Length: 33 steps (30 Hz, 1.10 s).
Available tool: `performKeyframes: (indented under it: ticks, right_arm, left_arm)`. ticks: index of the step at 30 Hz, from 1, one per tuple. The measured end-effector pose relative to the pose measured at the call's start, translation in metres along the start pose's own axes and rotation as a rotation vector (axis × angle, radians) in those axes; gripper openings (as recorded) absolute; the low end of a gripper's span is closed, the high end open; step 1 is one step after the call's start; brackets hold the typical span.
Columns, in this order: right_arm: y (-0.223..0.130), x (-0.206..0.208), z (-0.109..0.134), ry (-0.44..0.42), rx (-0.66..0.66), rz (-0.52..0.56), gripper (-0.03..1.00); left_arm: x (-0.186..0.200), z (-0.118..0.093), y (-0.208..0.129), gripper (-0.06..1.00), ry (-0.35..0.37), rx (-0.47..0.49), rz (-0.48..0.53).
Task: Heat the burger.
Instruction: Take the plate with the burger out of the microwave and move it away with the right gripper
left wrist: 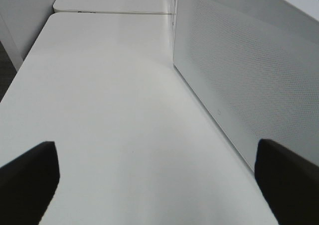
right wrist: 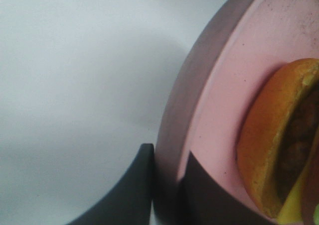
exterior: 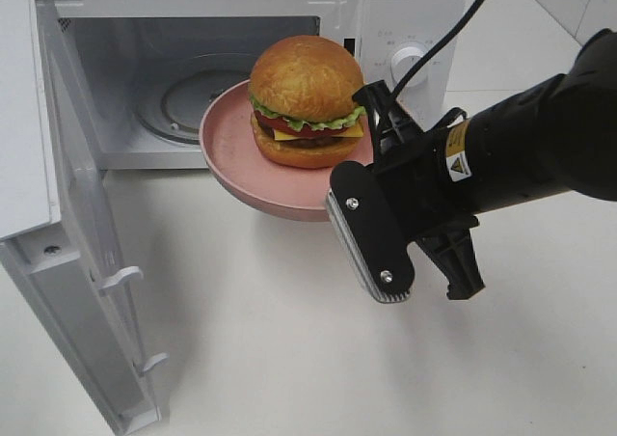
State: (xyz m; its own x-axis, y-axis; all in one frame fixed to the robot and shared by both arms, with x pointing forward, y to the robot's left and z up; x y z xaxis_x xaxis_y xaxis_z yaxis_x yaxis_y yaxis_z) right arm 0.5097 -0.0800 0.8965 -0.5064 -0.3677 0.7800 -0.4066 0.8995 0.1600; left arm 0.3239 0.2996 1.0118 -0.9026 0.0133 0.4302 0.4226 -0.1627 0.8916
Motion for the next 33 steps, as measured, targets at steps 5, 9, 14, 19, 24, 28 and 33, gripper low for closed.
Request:
performKeyframes:
  ticks: [5,9,14,19,24,28,33]
  right_arm:
    - [-0.003,0.019,0.005,-0.021,-0.002,-0.004,0.09]
    - [-0.006,0.029,0.009,-0.031,-0.003,-0.004,0.09]
    - [-0.014,0.047,0.025,-0.020,-0.005,0.010,0.09]
    - [-0.021,0.064,0.038,-0.010,-0.009,0.026,0.09]
    - [-0.029,0.082,0.049,0.000,-0.024,0.046,0.09]
    - [-0.034,0.092,0.053,-0.006,-0.056,0.060,0.09]
    - [-0.046,0.108,0.058,-0.010,-0.118,0.110,0.09]
  left_arm:
    - [0.000,0.000,0.000,0.99,0.000,0.000,0.000]
    - [0.000,0.000,0.000,0.99,0.000,0.000,0.000]
    - [0.000,0.000,0.000,0.99,0.000,0.000,0.000]
    - [0.000,0.000,0.000,0.99,0.000,0.000,0.000]
    - [0.000,0.000,0.000,0.99,0.000,0.000,0.000]
    - [0.000,0.000,0.000,0.99,0.000,0.000,0.000]
    - [0.000,0.000,0.000,0.99,0.000,0.000,0.000]
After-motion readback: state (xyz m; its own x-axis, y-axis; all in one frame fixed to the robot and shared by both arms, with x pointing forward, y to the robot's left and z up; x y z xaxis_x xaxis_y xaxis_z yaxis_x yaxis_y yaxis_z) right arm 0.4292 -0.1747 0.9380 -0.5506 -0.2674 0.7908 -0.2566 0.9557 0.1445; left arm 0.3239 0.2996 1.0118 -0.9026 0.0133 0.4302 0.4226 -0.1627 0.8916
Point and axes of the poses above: a point on each arm's last joint axis where the gripper is mounted, x pointing back along that axis away from the gripper, z along the wrist's bending axis when the last joint is at zero, y = z × x, the point moved 10 cm from there along -x, pointing out along that axis toward the gripper, and after that the axes turned 10 degrees about -x, right-handed, at the moved point
